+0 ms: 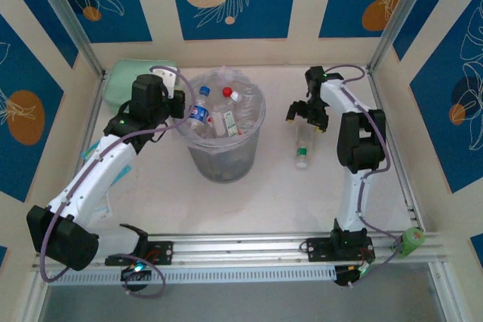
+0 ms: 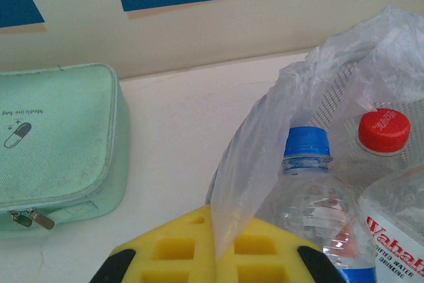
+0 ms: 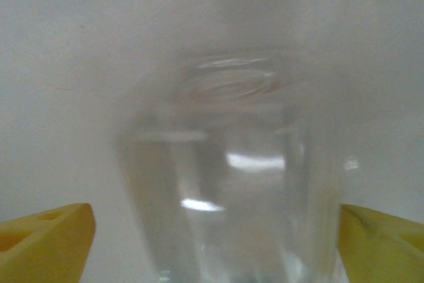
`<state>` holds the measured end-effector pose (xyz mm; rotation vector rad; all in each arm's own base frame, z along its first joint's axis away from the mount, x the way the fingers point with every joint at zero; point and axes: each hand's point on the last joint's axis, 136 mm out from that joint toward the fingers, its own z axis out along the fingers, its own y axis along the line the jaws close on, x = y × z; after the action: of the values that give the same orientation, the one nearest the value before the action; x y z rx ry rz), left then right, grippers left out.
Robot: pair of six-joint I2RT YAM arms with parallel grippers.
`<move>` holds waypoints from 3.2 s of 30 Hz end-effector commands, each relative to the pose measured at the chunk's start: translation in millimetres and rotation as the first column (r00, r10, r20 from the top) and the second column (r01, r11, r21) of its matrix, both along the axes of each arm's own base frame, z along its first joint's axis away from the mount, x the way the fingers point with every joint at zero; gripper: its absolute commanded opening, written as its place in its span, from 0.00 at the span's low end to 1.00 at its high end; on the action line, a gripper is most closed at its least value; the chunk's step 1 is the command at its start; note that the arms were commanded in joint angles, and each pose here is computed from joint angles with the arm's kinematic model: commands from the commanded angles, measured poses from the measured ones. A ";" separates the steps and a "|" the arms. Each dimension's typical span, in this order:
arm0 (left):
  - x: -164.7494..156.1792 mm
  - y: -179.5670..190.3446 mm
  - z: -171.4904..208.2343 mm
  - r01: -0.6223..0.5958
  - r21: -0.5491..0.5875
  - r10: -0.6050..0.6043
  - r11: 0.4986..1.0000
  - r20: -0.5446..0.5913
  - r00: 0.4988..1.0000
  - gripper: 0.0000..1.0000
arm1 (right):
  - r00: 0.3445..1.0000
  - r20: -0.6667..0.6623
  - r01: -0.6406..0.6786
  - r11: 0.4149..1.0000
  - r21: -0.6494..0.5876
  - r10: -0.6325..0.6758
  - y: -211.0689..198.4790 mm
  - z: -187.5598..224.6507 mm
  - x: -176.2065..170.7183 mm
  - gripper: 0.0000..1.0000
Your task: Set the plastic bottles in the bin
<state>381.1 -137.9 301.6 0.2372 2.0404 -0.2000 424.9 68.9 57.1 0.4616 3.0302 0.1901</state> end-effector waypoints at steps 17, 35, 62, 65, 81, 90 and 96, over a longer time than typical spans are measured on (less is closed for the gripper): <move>-15.4 1.2 -31.2 0.026 0.058 -0.020 0.998 -0.107 0.994 0.00 | 0.912 0.378 0.034 0.948 0.317 -0.159 -3.6 175.2 -10.0 0.54; -19.3 -6.7 -26.0 0.053 0.004 -0.052 0.999 -0.108 0.993 0.00 | 0.131 0.975 -0.725 0.654 0.218 -0.180 132.1 449.8 -121.2 0.20; -16.6 0.2 -28.0 0.024 0.038 -0.020 0.999 -0.097 0.995 0.00 | 0.265 0.964 -0.845 0.486 0.222 0.019 305.9 291.0 -106.0 0.20; -16.0 0.5 -29.3 0.023 0.042 -0.019 0.999 -0.100 0.995 0.00 | 0.295 0.947 -0.832 0.521 0.191 0.123 314.7 259.7 -112.2 0.20; -12.7 -0.5 -39.1 0.024 0.053 -0.018 0.998 -0.126 0.992 0.00 | 0.549 0.714 -0.759 0.617 0.207 0.435 303.0 175.5 -161.7 0.34; -12.4 0.4 -39.1 0.022 0.058 -0.014 0.998 -0.124 0.992 0.00 | 0.404 0.816 -0.786 0.613 0.079 0.413 271.2 272.9 -152.6 0.93; -12.9 0.1 -39.8 0.024 0.059 -0.017 0.998 -0.126 0.992 0.00 | 0.343 0.852 -0.766 0.643 0.010 0.396 261.1 312.0 -137.6 0.87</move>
<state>377.7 -141.1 302.8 0.2492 2.0333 -0.2208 288.7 340.4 358.0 -0.6388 2.0373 0.8946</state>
